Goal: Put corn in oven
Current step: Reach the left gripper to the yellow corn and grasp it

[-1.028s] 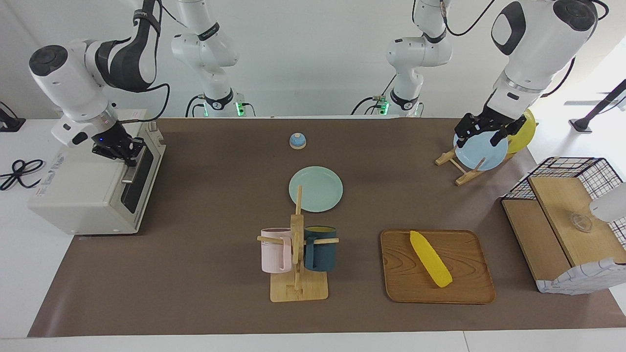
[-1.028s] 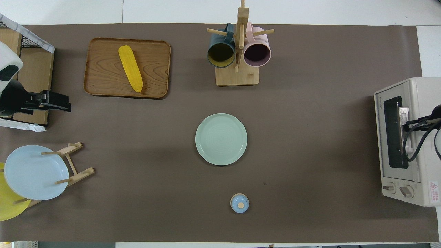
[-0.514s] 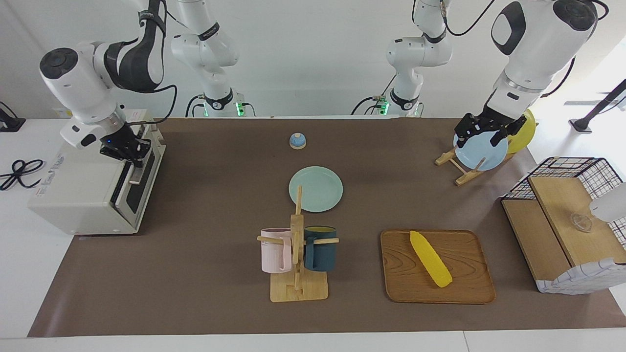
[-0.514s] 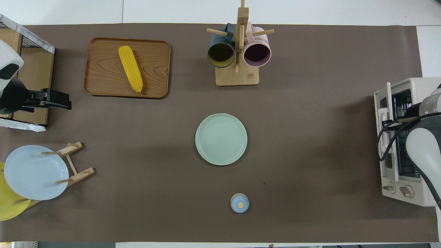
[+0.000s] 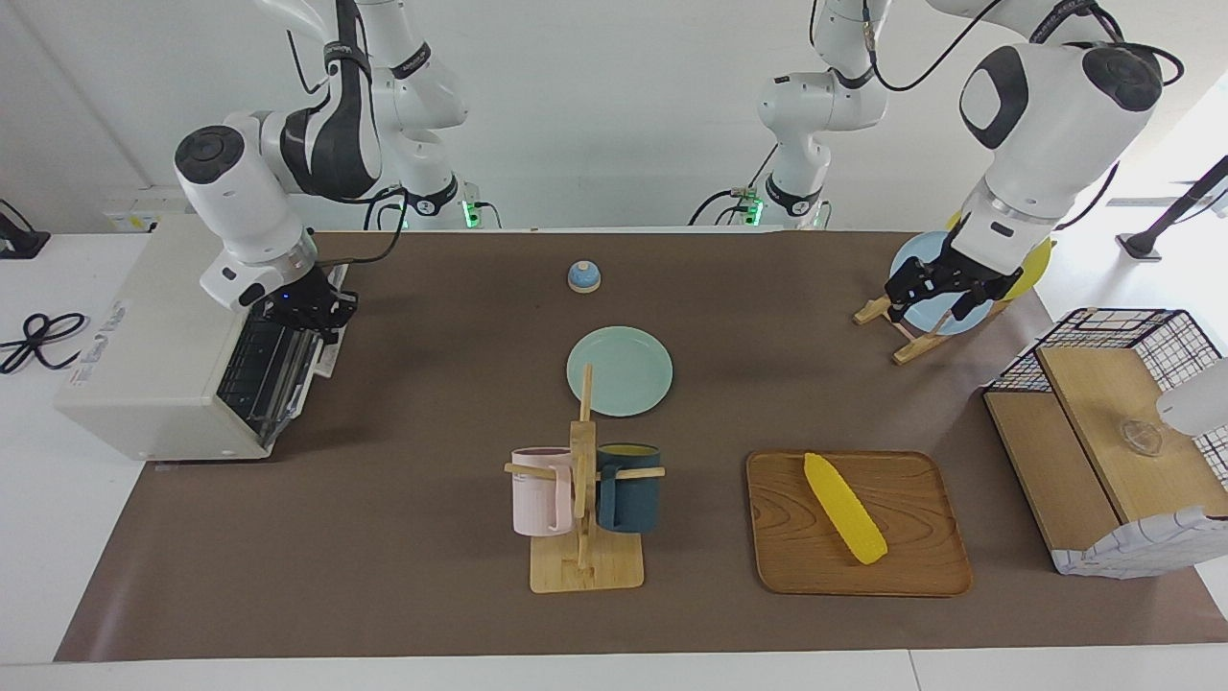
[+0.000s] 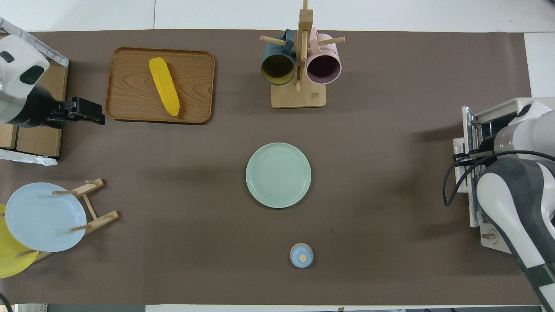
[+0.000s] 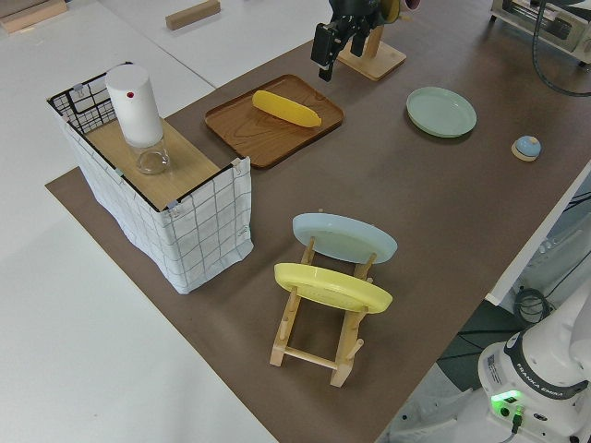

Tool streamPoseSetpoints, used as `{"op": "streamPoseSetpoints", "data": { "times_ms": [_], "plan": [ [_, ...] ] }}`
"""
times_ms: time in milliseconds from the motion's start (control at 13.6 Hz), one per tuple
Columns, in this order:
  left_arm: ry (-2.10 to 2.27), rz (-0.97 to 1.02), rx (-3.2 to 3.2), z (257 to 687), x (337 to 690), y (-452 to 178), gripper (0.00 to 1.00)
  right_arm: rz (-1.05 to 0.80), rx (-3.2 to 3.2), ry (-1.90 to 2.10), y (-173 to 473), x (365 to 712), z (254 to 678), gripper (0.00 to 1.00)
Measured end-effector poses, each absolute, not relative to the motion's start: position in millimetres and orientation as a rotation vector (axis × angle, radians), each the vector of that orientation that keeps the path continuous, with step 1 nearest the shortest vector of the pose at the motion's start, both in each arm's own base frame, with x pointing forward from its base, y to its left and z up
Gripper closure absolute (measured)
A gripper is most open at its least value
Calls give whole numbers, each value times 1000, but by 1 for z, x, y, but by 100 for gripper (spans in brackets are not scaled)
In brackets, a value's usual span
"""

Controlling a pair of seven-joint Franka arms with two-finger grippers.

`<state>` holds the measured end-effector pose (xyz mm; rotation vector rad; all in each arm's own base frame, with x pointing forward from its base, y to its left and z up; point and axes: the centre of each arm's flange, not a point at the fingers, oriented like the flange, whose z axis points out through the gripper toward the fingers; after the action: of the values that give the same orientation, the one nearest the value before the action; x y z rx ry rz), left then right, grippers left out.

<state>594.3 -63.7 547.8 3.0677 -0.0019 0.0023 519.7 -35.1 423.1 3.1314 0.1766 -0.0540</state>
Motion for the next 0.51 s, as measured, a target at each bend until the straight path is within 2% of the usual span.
{"op": "streamPoseSetpoints", "data": {
  "times_ms": [294, 514],
  "plan": [
    [88, 1, 3039, 483, 651, -90, 0, -18, 3140, 216, -11, 526, 382, 99],
    [227, 25, 3022, 424, 681, -115, 0, -2, 3138, 212, 2, 527, 353, 99]
  ]
}}
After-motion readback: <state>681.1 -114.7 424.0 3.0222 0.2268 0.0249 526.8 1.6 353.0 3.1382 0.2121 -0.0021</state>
